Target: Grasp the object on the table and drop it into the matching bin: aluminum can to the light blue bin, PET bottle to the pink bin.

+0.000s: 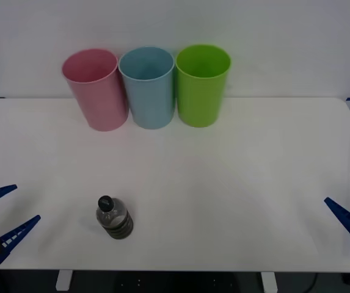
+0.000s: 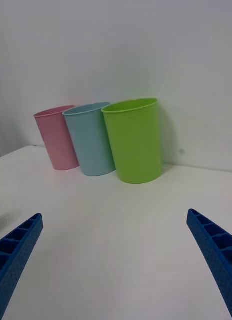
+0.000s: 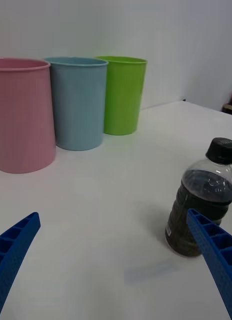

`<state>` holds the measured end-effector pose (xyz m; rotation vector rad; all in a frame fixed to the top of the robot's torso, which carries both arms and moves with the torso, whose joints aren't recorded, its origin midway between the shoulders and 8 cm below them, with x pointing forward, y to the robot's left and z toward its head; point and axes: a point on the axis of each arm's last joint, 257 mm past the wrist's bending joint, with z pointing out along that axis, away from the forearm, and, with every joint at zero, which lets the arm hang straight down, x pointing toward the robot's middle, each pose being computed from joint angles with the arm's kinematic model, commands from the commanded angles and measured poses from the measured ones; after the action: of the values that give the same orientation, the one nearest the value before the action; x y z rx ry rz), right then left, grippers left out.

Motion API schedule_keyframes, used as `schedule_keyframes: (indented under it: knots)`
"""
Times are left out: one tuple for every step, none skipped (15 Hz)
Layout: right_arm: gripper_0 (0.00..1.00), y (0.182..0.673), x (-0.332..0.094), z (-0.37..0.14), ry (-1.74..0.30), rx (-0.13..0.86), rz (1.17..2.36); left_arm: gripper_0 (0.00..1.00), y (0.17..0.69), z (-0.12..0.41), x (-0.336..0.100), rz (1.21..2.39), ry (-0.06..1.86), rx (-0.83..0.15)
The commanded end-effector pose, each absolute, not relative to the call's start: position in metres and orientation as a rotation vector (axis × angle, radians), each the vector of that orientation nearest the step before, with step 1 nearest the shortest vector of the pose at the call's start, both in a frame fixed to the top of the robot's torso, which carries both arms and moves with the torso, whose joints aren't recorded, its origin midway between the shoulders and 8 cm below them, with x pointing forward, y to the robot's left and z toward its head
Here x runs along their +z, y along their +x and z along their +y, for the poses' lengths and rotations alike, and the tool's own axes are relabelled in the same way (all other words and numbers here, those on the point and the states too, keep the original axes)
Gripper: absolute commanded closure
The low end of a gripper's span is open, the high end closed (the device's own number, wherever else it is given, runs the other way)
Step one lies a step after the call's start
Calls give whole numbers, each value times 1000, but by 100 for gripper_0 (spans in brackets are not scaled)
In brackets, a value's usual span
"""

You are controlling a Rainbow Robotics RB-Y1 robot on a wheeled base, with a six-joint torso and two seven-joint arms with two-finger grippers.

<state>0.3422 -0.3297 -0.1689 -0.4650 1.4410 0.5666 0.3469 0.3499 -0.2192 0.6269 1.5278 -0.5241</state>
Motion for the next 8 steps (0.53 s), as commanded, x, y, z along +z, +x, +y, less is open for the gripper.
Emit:
schedule_keyframes:
  knots:
    - [0, 342, -169, -330, -465, 567, 1441, 0, 338, 347, -229, 1523, 660, -571]
    - [0, 342, -169, -330, -465, 567, 1441, 0, 336, 346, -234, 1530, 683, -568]
    - [0, 342, -169, -330, -465, 567, 1441, 0, 334, 345, -238, 1538, 705, -560]
    - [0, 342, -169, -330, -465, 567, 1441, 0, 332, 343, -241, 1543, 727, -555]
    - [0, 342, -169, -330, -465, 567, 1441, 0, 330, 341, -245, 1547, 756, -551]
    - [0, 342, -169, -330, -465, 567, 1441, 0, 327, 340, -250, 1556, 779, -548]
    - [0, 342, -169, -330, -465, 567, 1441, 0, 325, 338, -255, 1564, 798, -547]
    - [0, 342, -169, -330, -465, 567, 1441, 0, 324, 334, -257, 1564, 810, -552]
